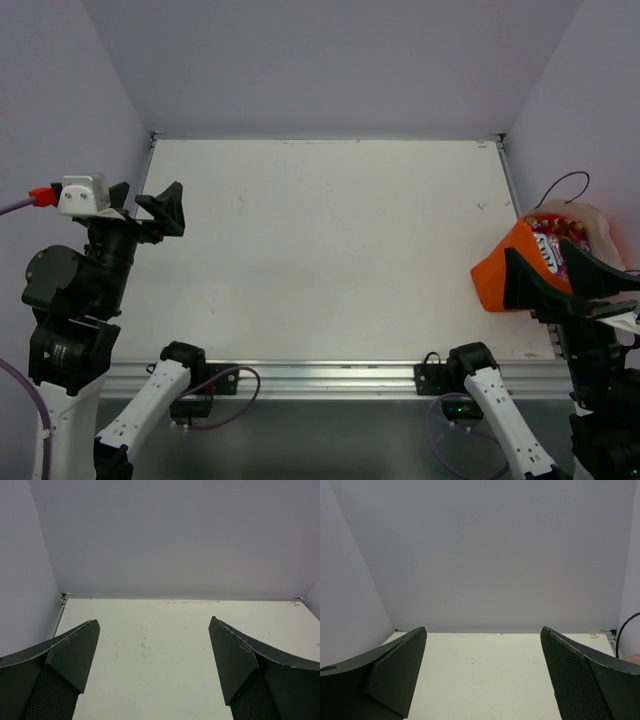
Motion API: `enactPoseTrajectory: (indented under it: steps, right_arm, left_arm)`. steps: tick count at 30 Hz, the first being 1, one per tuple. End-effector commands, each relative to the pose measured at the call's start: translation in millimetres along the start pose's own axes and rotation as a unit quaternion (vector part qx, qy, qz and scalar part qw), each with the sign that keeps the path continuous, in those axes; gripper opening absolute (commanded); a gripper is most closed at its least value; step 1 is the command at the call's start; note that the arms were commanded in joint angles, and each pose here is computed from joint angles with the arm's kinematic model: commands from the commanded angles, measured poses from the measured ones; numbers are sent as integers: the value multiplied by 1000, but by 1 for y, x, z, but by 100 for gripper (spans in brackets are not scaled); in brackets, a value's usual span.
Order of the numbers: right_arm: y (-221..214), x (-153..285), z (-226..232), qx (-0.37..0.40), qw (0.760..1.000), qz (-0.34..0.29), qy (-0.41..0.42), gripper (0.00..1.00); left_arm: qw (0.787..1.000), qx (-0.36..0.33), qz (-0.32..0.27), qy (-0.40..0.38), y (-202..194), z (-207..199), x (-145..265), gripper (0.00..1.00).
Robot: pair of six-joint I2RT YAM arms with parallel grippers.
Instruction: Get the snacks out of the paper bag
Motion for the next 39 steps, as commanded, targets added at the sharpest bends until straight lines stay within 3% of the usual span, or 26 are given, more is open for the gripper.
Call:
enactPoseTrajectory:
  steps: [1,7,9,14,23,29,35,39]
  right_arm:
    - [-13,-9,-15,-19,998,19,-58,99]
    - [-53,-35,-22,-48,988,108,-100,99]
    - [-62,-44,-31,-79,977,124,-154,99]
    - [-90,-68,-65,-74,932,175,-309,99]
    - [-130,-99,-144,-39,818,221,-530,99]
    - [-155,-109,-184,-83,772,239,-583,98]
    - [-178,-120,-214,-87,749,268,-599,83]
    - [-194,-125,-222,-87,747,285,-594,75]
  left_arm:
    - [1000,9,5,-13,-5,-6,-8,100]
    - [998,10,60,-34,-31,-14,-23,100]
    - [996,14,74,-44,-38,-17,-28,100]
    - [992,16,111,-58,-56,-23,-39,100]
    - [987,14,138,-78,-77,-27,-40,100]
    - [983,16,150,-101,-90,-35,-38,100]
    - [981,14,156,-114,-99,-38,-34,100]
    - [981,11,154,-113,-99,-37,-32,100]
Point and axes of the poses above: each gripper's point midway between its finger pads, its own x axis back along the fingers, its own z axis along the line the jaws close on, y = z × x, the point moved 4 cm from there along x, back along the fingers
